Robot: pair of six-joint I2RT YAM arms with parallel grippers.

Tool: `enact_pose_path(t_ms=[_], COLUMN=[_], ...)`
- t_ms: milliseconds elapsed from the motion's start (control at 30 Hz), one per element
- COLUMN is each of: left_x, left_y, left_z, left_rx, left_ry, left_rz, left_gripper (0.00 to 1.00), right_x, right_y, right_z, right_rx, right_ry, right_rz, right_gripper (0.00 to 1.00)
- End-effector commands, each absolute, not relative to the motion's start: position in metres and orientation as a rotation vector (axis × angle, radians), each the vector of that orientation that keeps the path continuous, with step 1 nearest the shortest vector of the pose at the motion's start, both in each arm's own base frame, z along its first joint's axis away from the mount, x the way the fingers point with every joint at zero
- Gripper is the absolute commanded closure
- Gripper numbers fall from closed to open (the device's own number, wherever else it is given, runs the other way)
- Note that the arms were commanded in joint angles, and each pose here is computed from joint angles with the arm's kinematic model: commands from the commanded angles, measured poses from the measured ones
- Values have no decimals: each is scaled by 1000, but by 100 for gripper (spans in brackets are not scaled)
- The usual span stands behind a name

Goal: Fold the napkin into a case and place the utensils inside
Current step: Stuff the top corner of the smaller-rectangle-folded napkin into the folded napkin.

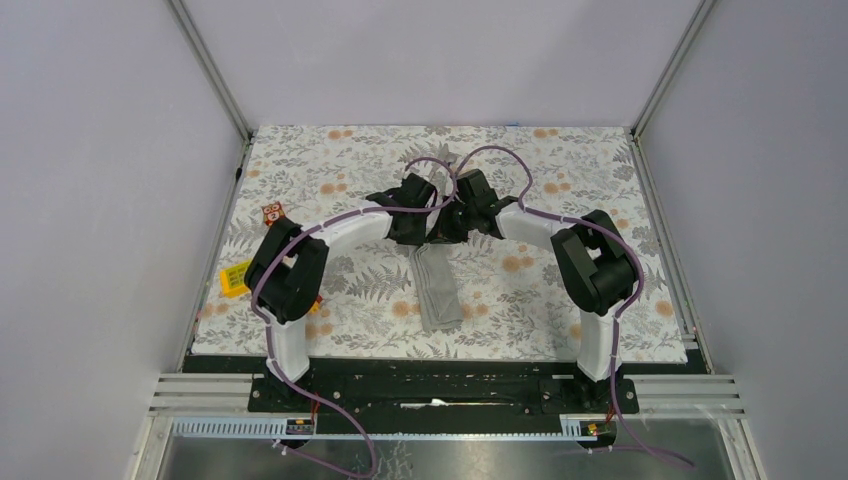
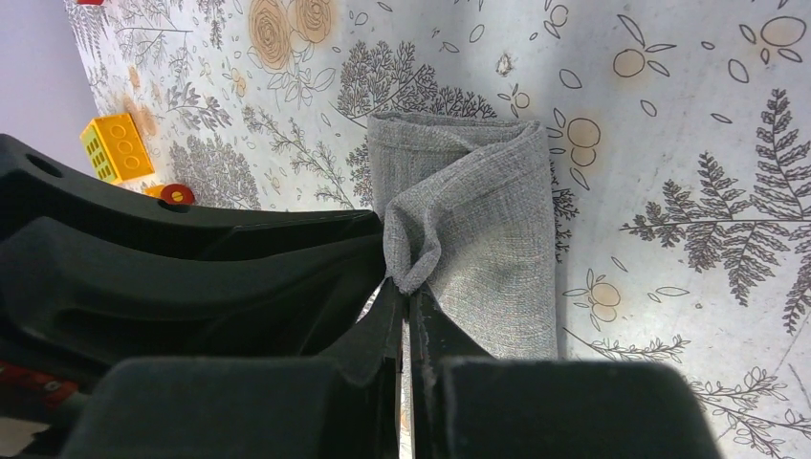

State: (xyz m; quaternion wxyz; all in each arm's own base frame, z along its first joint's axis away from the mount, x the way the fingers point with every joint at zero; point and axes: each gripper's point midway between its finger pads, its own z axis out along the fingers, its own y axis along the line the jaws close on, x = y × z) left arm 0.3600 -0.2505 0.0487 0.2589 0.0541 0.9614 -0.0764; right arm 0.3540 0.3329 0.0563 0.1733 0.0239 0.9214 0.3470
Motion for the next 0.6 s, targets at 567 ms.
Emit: enact_pose_path(t_ms=[567], left_x=[380], left_y=[-259], left_z=[52], left_rx=[182], left_ry=[2533], left_rz=[-100], left_gripper=[84], right_x=[356], right_y=[339], right_z=[83], right_rx=[51], right_ry=[2550], right_rz=[1074], right_gripper=[100])
